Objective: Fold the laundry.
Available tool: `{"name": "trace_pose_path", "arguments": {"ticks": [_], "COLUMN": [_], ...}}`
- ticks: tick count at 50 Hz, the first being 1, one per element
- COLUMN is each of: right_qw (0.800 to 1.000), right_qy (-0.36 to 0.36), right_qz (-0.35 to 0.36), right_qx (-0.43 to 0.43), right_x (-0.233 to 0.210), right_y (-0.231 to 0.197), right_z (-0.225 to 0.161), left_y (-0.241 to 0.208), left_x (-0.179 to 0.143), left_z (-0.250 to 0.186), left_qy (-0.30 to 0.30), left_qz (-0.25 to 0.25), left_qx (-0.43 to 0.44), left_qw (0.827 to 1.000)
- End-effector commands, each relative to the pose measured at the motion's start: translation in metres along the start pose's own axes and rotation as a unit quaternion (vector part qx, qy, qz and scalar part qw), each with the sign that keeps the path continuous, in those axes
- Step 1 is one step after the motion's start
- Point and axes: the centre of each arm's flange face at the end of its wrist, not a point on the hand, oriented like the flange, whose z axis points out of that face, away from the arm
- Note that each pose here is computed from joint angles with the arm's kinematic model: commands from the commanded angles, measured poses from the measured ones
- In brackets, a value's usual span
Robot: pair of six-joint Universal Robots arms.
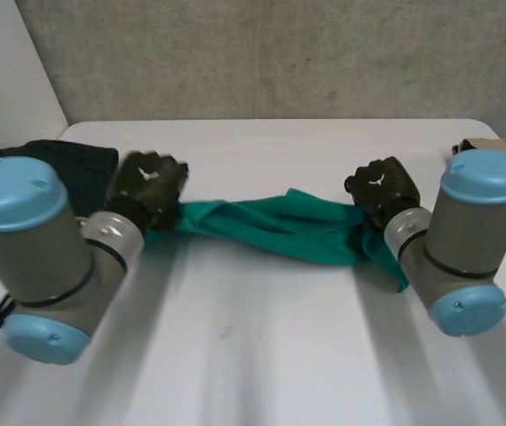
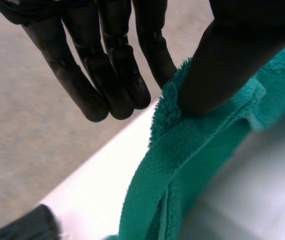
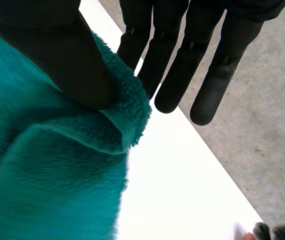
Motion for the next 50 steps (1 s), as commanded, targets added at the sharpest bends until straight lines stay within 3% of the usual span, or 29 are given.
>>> {"name": "trace_pose_path", "arguments": {"ticks": [1, 8, 11, 18, 21, 24, 25, 28, 29, 32, 33, 37, 40, 44, 50], "right_qw": [1.0, 0.996, 0.995, 0.992, 0.995, 0.998, 0.996, 0.984, 0.969, 0.938, 0.915, 0.901, 0.908, 0.931, 0.967], "right_qy": [-0.017, -0.059, -0.077, -0.091, -0.061, -0.006, 0.044, 0.127, 0.171, 0.223, 0.25, 0.241, 0.219, 0.18, 0.11], "right_qz": [-0.019, -0.054, -0.053, -0.054, -0.063, -0.068, -0.068, -0.06, -0.05, -0.035, -0.029, -0.027, -0.031, -0.025, -0.031], "right_qx": [-0.006, -0.034, -0.032, -0.068, -0.056, -0.012, 0.03, 0.112, 0.169, 0.262, 0.315, 0.359, 0.356, 0.316, 0.228], "right_x": [0.024, 0.051, 0.049, 0.038, 0.043, 0.056, 0.069, 0.097, 0.113, 0.135, 0.148, 0.15, 0.142, 0.123, 0.085], "right_y": [-0.033, -0.061, -0.062, -0.033, -0.026, -0.038, -0.053, -0.085, -0.107, -0.142, -0.162, -0.178, -0.175, -0.159, -0.119], "right_z": [-0.027, -0.07, -0.07, -0.028, 0.006, 0.032, 0.046, 0.056, 0.056, 0.048, 0.037, 0.022, 0.02, 0.017, 0.013], "left_y": [-0.018, -0.035, -0.04, -0.022, -0.017, -0.029, -0.048, -0.086, -0.113, -0.152, -0.172, -0.2, -0.195, -0.166, -0.083], "left_x": [-0.029, -0.02, -0.021, -0.038, -0.045, -0.056, -0.065, -0.083, -0.095, -0.112, -0.122, -0.132, -0.13, -0.126, -0.087], "left_z": [-0.02, -0.059, -0.06, -0.003, 0.033, 0.068, 0.082, 0.094, 0.097, 0.092, 0.085, 0.07, 0.066, 0.067, 0.067], "left_qy": [-0.023, 0.054, 0.065, 0.023, 0.015, 0.001, -0.02, -0.061, -0.092, -0.136, -0.159, -0.173, -0.166, -0.155, -0.094], "left_qz": [-0.015, -0.013, -0.013, 0.009, 0.039, 0.064, 0.069, 0.067, 0.059, 0.034, 0.018, 0.001, 0.005, 0.002, -0.02], "left_qx": [-0.021, -0.097, -0.103, -0.134, -0.123, -0.073, -0.023, 0.067, 0.134, 0.228, 0.283, 0.366, 0.36, 0.31, 0.163], "left_qw": [0.999, 0.994, 0.992, 0.991, 0.991, 0.995, 0.997, 0.994, 0.985, 0.964, 0.946, 0.914, 0.918, 0.938, 0.982]}}
